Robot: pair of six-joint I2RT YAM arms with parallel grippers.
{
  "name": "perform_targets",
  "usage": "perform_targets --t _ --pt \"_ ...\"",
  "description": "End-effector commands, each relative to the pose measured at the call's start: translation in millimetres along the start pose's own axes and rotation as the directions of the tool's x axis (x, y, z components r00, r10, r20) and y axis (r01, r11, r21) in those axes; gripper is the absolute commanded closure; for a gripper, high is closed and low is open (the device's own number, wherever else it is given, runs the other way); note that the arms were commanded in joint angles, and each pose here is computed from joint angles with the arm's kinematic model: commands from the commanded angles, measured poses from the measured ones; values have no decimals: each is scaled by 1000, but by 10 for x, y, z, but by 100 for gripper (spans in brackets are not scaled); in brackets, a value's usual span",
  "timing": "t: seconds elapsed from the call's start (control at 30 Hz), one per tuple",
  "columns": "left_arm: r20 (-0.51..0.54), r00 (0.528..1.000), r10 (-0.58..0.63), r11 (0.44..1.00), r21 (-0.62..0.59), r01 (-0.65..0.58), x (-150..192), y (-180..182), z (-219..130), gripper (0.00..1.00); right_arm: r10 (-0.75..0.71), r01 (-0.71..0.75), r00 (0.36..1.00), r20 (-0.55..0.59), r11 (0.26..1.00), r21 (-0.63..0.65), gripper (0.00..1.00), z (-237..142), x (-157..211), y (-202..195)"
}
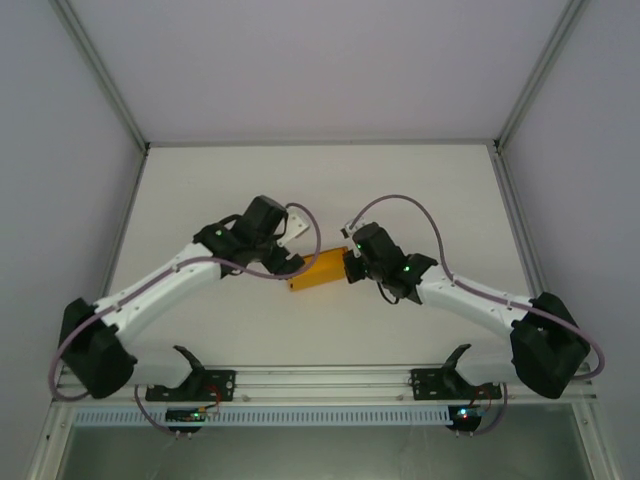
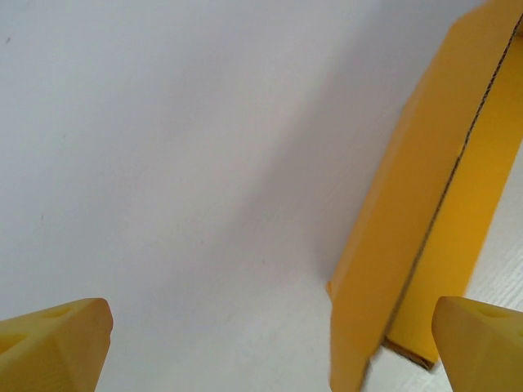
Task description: Assemble paper box
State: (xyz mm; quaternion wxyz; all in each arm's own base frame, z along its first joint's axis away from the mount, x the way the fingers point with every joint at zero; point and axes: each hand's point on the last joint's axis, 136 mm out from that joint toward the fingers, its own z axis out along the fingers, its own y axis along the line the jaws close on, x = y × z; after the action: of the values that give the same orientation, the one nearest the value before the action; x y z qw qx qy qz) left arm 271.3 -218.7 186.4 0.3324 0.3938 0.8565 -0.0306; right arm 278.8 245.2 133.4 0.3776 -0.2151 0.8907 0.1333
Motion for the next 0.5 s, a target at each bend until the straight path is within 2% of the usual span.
perform_targets --t 0.0,0.07,0.23,0.47 --pt "18 977 -214 976 -42 214 107 68 -108 0 35 -29 998 -51 992 124 100 -19 69 -101" --pt "9 964 -267 963 -31 267 173 39 -117 8 57 -47 997 -49 982 182 100 -44 55 -135" --pt "-31 944 -329 944 -30 329 319 -11 -49 26 106 -90 993 -60 969 232 100 -25 23 -138" --pt "-32 950 -310 950 -33 309 298 -16 51 36 92 -67 991 -102 973 221 100 26 56 -47"
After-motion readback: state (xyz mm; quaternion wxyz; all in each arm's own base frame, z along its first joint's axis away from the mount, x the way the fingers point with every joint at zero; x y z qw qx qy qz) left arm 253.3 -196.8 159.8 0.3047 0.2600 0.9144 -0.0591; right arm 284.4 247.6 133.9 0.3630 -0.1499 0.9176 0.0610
